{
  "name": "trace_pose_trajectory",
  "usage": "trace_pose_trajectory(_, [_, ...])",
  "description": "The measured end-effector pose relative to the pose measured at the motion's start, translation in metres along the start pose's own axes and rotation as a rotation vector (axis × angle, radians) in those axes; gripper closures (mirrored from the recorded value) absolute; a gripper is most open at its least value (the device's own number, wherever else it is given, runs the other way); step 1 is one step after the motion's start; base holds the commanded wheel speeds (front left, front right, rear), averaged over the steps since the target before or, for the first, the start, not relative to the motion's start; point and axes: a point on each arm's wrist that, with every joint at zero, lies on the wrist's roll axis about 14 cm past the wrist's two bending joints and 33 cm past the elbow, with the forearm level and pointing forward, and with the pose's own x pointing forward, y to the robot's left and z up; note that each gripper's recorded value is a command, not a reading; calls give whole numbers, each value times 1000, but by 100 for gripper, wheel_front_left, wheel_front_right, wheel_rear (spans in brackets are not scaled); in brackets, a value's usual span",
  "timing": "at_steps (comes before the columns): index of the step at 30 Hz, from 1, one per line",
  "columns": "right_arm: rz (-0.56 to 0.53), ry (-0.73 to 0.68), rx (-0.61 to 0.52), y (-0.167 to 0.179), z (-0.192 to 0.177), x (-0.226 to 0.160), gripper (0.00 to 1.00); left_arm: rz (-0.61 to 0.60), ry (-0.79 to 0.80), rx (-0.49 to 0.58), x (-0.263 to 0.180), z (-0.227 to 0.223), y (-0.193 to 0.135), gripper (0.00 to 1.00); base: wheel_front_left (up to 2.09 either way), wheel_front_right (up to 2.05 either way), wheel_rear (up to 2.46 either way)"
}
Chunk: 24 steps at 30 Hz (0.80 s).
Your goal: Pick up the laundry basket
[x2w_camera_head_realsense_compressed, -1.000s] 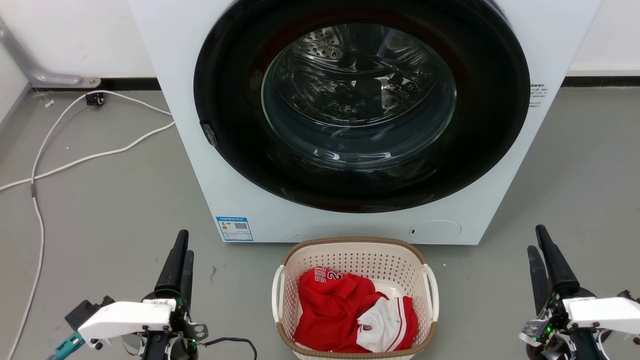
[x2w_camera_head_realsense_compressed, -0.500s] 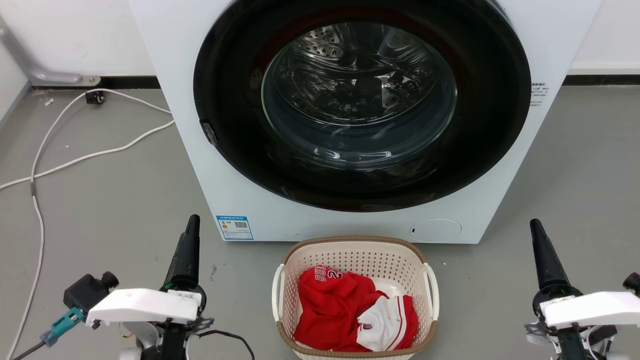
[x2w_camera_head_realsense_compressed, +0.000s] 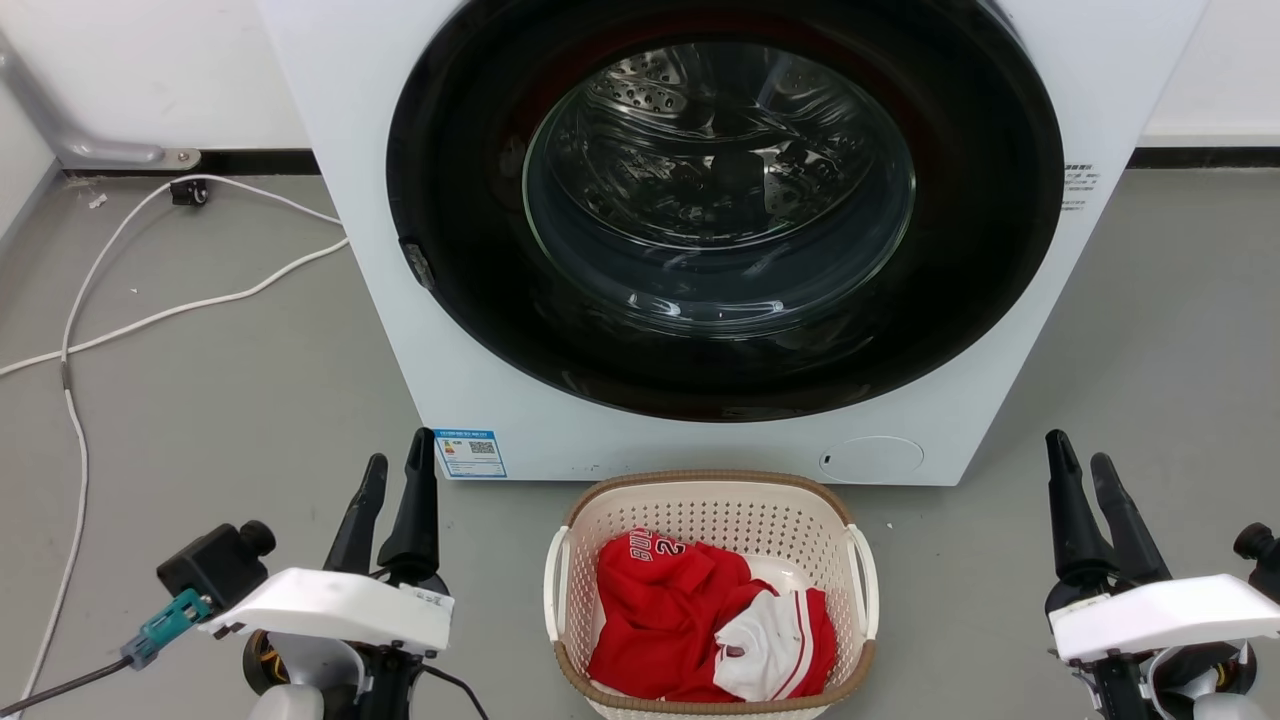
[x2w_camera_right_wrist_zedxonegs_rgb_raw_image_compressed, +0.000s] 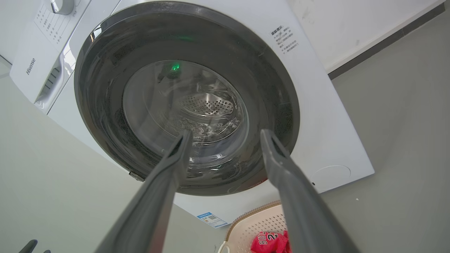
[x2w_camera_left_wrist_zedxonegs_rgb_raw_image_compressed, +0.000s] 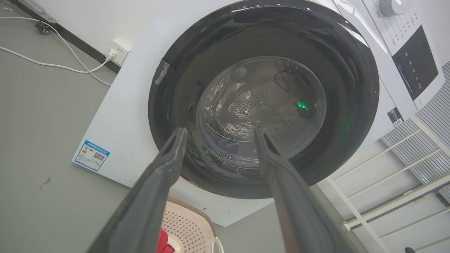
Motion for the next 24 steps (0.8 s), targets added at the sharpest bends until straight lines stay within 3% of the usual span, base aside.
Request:
trace_pose_trajectory(14, [25,19,-219,5,-2,-3,0,-20,11,230,0,-5,-6,0,0,0,0])
trace_pose_trajectory(24, [45,25,-354,9,-2,-4,0,-21,3,335,0,-6,-6,0,0,0,0])
